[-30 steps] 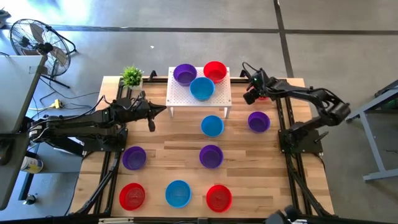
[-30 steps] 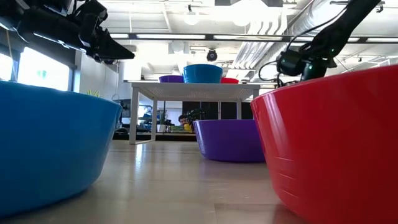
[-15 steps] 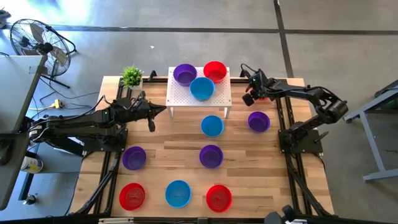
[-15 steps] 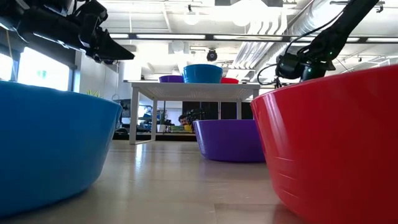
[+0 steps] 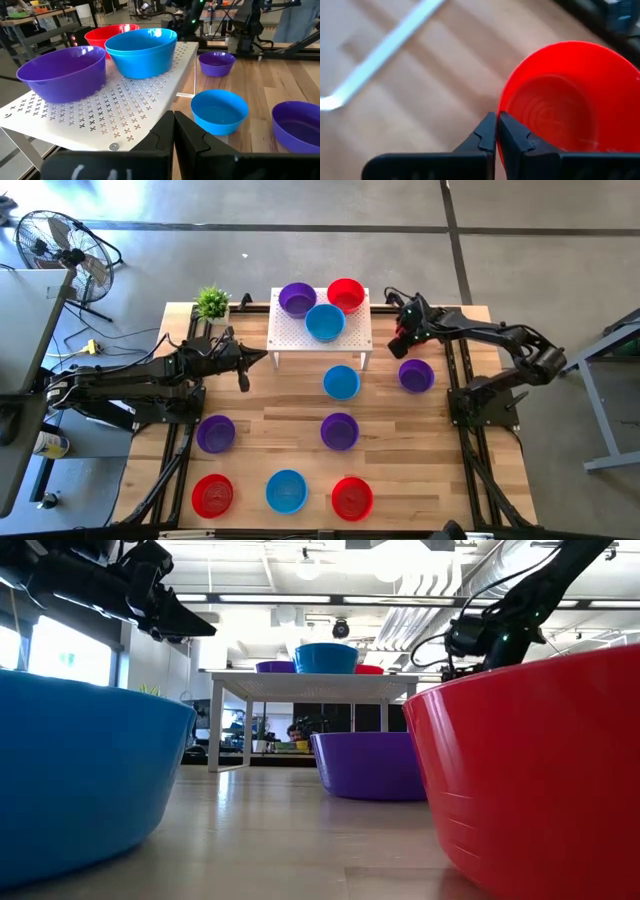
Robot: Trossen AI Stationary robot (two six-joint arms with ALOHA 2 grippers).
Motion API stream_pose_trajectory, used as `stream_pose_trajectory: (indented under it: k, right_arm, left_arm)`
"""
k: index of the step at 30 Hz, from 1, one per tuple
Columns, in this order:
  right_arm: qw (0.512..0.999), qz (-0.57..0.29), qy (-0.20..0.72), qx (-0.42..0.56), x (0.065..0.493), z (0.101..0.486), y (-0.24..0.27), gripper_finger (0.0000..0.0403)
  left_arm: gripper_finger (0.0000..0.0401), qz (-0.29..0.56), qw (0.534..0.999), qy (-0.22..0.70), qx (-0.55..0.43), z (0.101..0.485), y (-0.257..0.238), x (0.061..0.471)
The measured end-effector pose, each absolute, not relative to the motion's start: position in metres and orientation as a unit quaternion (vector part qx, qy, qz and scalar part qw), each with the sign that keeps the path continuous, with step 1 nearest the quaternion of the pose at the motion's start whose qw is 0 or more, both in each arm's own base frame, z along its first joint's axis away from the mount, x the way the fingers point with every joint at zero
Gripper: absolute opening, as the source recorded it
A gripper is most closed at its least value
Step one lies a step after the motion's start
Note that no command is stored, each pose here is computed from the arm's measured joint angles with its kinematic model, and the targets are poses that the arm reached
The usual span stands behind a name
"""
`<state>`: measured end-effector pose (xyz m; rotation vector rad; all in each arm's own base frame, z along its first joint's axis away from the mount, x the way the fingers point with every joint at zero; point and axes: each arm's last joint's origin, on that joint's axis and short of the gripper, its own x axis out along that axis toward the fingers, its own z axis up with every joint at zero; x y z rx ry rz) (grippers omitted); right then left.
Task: Pick & Place Mini bowls
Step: Stack the red bowl on the red bowl on the shelf
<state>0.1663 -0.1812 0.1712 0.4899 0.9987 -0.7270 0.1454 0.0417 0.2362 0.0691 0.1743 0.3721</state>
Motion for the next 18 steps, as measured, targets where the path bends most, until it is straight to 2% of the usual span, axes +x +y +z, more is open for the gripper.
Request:
stream_pose_trajectory:
  k: [3, 7, 14, 18]
  right_arm:
    - [0.793, -0.310, 0.464, 0.244, 0.168, 0.175, -0.173, 0.0007]
    - [0.793, -0.317, 0.467, 0.230, 0.169, 0.178, -0.168, 0.0021]
    - [0.797, -0.351, 0.445, 0.206, 0.164, 0.192, -0.167, 0.0090]
    - [0.773, -0.419, 0.434, 0.197, 0.153, 0.197, -0.174, 0.0118]
  left_arm:
    - [0.0003, 0.185, 0.978, 0.087, 0.034, 0.236, 0.042, 0.145]
    - [0.0003, 0.185, 0.978, 0.087, 0.034, 0.236, 0.042, 0.145]
    - [0.0003, 0.185, 0.978, 0.087, 0.034, 0.236, 0.042, 0.145]
    - [0.0003, 0.185, 0.978, 0.087, 0.034, 0.236, 0.042, 0.145]
